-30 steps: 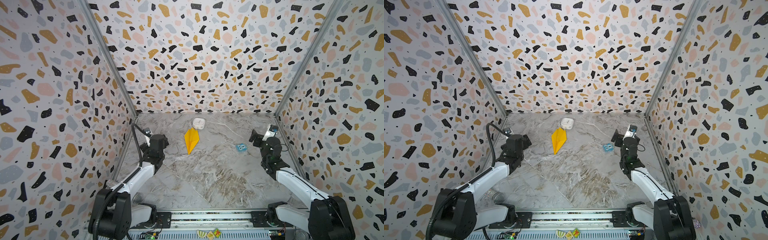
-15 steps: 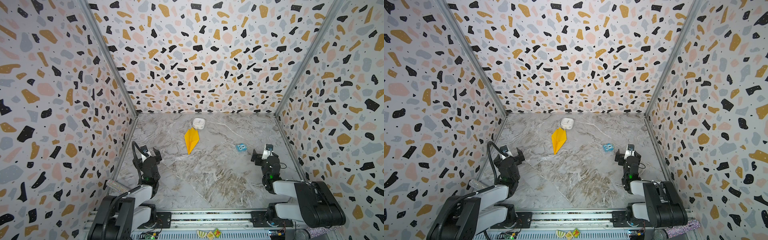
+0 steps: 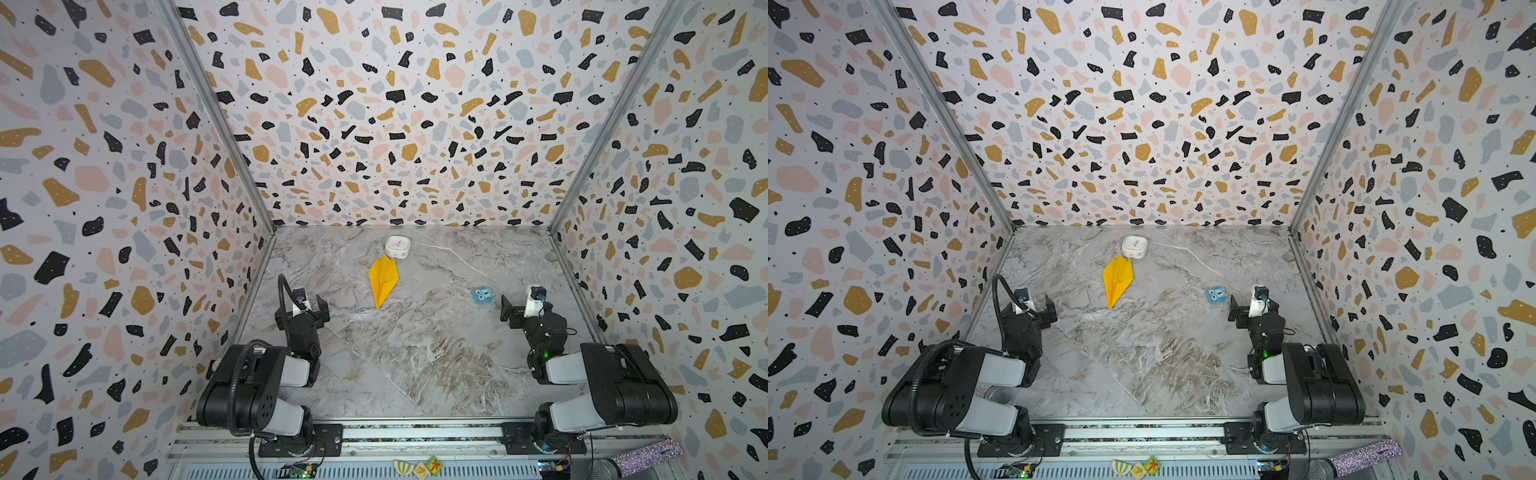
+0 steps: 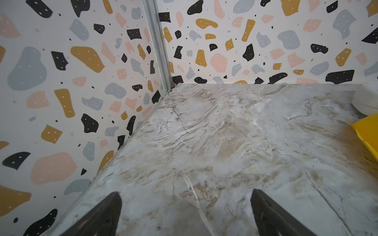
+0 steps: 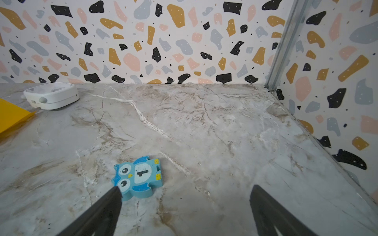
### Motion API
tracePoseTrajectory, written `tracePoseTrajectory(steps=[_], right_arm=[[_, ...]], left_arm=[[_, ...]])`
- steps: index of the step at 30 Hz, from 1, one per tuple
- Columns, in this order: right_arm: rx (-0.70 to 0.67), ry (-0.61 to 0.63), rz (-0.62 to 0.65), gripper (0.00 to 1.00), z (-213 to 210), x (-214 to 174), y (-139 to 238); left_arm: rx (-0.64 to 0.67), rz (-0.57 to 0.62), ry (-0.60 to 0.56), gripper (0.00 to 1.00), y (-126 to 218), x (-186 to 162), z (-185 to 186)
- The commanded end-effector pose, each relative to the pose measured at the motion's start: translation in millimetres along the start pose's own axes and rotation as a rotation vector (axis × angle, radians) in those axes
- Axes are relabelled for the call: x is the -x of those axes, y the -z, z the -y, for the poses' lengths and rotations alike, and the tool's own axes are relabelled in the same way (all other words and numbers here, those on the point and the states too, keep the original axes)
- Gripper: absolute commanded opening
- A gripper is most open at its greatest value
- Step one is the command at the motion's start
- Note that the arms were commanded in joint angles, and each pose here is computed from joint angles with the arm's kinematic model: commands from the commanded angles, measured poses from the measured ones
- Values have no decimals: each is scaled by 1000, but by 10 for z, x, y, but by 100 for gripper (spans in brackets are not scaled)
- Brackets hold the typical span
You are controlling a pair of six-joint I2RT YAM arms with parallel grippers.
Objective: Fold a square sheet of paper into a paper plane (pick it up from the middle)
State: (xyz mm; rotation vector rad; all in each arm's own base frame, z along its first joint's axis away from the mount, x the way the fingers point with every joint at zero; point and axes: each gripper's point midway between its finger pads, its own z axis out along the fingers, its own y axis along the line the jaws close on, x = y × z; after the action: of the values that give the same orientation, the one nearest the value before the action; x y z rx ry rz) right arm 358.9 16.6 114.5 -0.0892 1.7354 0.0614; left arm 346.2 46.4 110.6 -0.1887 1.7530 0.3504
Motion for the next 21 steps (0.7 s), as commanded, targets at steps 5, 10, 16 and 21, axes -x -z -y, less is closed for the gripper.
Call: tracePoseTrajectory(steps=[5,10,16,21], right_arm=[[18,56,28,99,-100,108,-109],[15,61,38,99,-115,120,-83],[10,70,38,99,-136,119,-85],[9,71,34,99,-134,110,-87]], left_arm=[[110,63,75,100,-88,239,-184],[112,64,76,100,-79,239,-192],[109,58,73,100,-102,236,-178],[108,53,70,100,-111,225,-174]])
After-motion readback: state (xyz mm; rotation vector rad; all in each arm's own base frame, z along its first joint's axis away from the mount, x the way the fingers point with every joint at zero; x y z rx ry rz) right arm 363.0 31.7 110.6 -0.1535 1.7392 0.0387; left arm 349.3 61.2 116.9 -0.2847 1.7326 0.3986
